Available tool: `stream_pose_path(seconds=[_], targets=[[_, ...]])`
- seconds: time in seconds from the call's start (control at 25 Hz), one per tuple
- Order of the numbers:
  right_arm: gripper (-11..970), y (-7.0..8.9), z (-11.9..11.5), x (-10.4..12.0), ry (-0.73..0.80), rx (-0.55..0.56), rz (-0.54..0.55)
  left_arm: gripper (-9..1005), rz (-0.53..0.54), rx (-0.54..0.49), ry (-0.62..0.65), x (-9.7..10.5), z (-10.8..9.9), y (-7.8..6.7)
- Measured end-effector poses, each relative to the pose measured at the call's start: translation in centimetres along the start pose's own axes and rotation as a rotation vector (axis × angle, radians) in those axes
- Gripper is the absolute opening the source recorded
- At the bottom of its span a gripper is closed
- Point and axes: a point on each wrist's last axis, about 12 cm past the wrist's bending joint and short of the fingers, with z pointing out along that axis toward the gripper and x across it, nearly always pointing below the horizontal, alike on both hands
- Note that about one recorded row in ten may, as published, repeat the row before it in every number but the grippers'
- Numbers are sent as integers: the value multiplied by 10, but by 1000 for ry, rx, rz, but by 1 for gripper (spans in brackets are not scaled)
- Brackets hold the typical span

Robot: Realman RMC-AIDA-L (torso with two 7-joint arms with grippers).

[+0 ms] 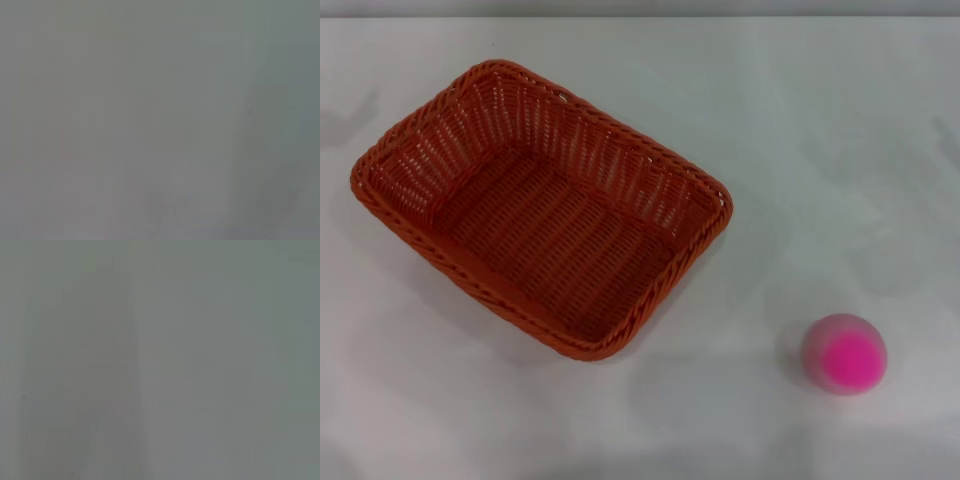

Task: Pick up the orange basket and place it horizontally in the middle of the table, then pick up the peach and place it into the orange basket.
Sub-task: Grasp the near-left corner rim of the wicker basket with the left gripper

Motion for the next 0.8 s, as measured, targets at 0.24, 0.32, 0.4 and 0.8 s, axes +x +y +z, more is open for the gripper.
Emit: stream_pose_path(seconds=[0.24,0.32,0.4,0.8], targets=[[737,0,0,0,0,2,2,875,-10,-4,0,3,1,0],[738,1,0,1,0,2,2,875,-10,-4,2,3,1,0],[738,1,0,1,0,2,3,875,-10,-4,2,3,1,0],[736,2,-1,3,9,-3,5,874,-45,-9,110,-9,15,6]])
